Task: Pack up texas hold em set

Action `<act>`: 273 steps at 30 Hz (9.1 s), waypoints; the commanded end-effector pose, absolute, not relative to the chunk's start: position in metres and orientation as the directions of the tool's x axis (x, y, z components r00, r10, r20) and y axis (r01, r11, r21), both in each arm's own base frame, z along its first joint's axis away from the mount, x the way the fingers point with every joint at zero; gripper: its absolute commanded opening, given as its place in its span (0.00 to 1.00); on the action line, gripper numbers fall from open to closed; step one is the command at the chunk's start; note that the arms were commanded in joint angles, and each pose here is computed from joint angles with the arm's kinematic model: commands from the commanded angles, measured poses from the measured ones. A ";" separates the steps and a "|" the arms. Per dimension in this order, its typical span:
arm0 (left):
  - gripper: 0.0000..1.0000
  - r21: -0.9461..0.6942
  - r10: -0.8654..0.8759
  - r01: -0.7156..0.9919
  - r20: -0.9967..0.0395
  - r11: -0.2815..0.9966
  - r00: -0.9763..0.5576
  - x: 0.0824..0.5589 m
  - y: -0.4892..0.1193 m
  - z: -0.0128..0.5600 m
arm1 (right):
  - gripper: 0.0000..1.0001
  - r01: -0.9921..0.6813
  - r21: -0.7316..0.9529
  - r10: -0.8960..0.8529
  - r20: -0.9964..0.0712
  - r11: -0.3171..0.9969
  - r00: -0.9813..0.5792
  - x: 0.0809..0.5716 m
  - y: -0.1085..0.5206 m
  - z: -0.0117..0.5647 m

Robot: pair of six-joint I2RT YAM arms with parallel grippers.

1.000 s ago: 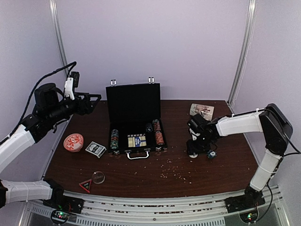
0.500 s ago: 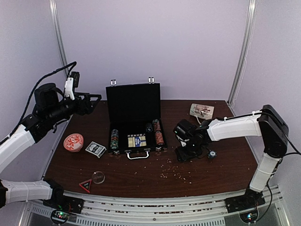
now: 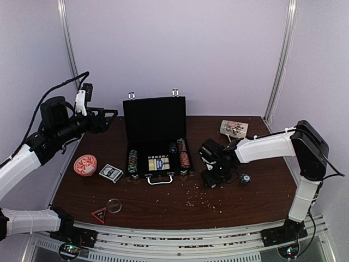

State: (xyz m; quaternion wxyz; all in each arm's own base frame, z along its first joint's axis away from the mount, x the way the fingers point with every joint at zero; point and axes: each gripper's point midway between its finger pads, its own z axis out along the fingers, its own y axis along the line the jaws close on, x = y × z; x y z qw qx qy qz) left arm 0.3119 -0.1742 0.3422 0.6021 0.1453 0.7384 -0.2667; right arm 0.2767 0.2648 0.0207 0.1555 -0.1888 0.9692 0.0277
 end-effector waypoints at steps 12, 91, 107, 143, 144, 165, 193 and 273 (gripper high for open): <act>0.82 -0.219 -0.136 0.554 -0.973 0.803 -0.187 0.312 -0.175 0.361 | 0.50 -0.378 0.030 -0.361 -0.235 0.925 -0.902 0.257 0.265 0.004; 0.82 -0.212 -0.116 0.536 -0.971 0.817 -0.208 0.321 -0.176 0.349 | 0.68 -0.680 0.150 -0.317 -0.799 0.717 -0.511 0.441 0.483 0.177; 0.84 -0.222 -0.096 0.278 -0.909 0.934 -0.405 0.336 -0.140 0.278 | 0.67 -0.733 0.164 -0.265 -0.862 0.661 -0.432 0.285 0.447 0.249; 0.89 -0.288 -0.294 -0.163 -0.499 0.944 -0.815 0.313 -0.122 0.041 | 0.69 -0.629 0.082 -0.207 -0.905 0.773 -0.372 0.252 0.314 0.226; 0.89 -0.282 -0.282 -0.153 -0.504 0.947 -0.816 0.320 -0.124 0.041 | 0.69 -0.628 0.081 -0.208 -0.904 0.774 -0.373 0.251 0.313 0.224; 0.94 -0.076 -0.141 -0.119 -0.509 0.990 -0.849 0.400 -0.122 0.036 | 0.70 -0.608 0.071 -0.220 -0.894 0.790 -0.390 0.254 0.307 0.205; 0.98 -0.162 -0.194 -0.131 -0.483 0.978 -0.854 0.424 -0.119 0.010 | 0.70 -0.589 0.064 -0.213 -0.897 0.805 -0.388 0.257 0.303 0.203; 0.98 0.287 0.790 0.824 -0.545 0.489 -0.279 0.446 -0.315 0.091 | 0.70 -0.534 0.033 -0.200 -0.907 0.845 -0.371 0.269 0.293 0.190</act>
